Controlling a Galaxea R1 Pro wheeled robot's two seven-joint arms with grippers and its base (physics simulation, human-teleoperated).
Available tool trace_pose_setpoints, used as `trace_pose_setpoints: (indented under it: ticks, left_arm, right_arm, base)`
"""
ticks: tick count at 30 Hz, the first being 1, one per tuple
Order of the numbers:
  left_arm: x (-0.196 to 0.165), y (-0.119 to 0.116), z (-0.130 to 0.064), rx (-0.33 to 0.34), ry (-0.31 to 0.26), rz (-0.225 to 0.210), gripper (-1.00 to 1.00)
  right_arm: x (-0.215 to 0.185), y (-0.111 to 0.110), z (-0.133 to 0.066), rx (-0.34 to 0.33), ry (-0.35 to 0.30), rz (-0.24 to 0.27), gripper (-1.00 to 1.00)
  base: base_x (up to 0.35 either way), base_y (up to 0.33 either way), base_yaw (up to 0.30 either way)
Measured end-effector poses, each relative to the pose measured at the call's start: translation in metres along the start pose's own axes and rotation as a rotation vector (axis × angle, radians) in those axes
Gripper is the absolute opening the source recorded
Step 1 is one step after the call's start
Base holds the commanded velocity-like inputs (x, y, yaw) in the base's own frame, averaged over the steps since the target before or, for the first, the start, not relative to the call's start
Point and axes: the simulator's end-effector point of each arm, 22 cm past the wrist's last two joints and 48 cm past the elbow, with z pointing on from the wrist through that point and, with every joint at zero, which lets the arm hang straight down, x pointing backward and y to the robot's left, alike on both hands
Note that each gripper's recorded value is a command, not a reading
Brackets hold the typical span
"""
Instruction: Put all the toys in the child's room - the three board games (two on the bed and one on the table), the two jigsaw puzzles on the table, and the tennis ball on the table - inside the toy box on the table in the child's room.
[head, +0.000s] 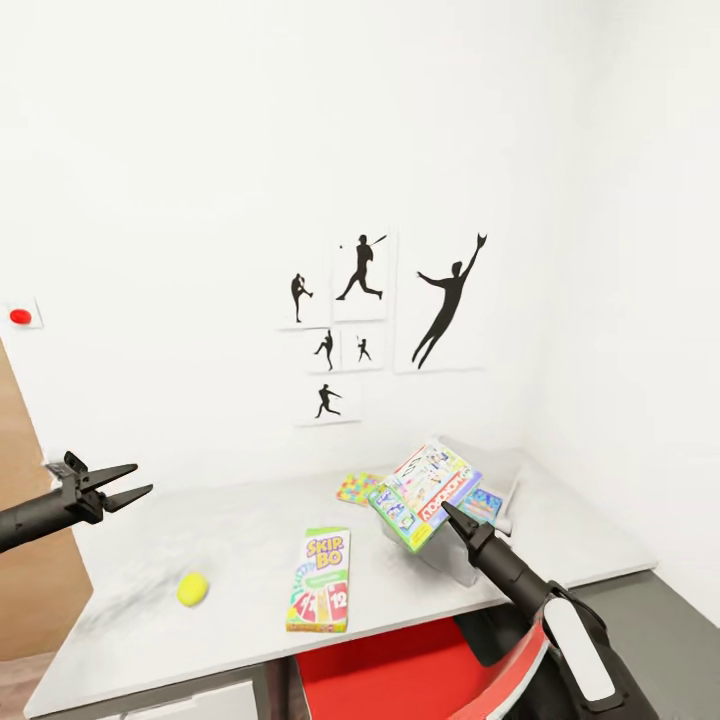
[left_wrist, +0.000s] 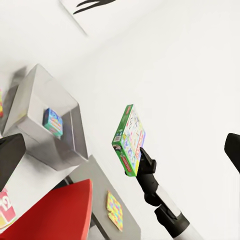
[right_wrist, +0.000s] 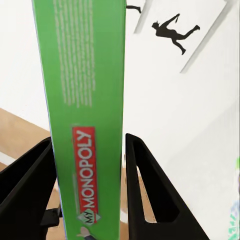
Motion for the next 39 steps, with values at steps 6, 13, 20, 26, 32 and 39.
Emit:
trace_pose_setpoints:
  ticks: [6,13,20,26,32,39]
  left_arm:
    - [0.0002,0.0005,-0.0003,-0.004,0.000,0.000,1.00]
    - [0.0001,0.0006,-0.0003,-0.003,0.000,0.007,1.00]
    - [-0.0001,0.0007,-0.0004,-0.003,-0.001,0.009,1.00]
    - [0.0000,0.0006,-0.0002,-0.003,-0.001,0.009,1.00]
    - [-0.0001,0.0007,-0.0004,-0.003,-0.001,0.009,1.00]
    - [0.0000,0.0000,-0.0003,0.000,0.000,0.009,1.00]
  right_arm:
    - [-0.0005,0.0004,-0.0003,0.001,-0.002,-0.002,-1.00]
    - [0.0005,0.0007,0.0009,-0.001,-0.001,-0.001,-1.00]
    - [0.0001,0.0006,0.0007,0.000,-0.001,-0.003,-1.00]
    - [0.0001,0.0007,0.0007,-0.001,-0.001,-0.002,-1.00]
    - [0.0007,0.0005,0.0008,-0.001,-0.001,-0.001,-1.00]
    - [0.0004,0.0007,0.0012,-0.001,-0.003,-0.002,-1.00]
  base:
    - [0.197,0.000,-0.151]
    - [0.059,0.000,-0.013]
    - [0.001,-0.037,0.000]
    - [0.007,-0.067,0.000]
    - [0.055,-0.006,0.000]
    - [0.006,0.000,0.000]
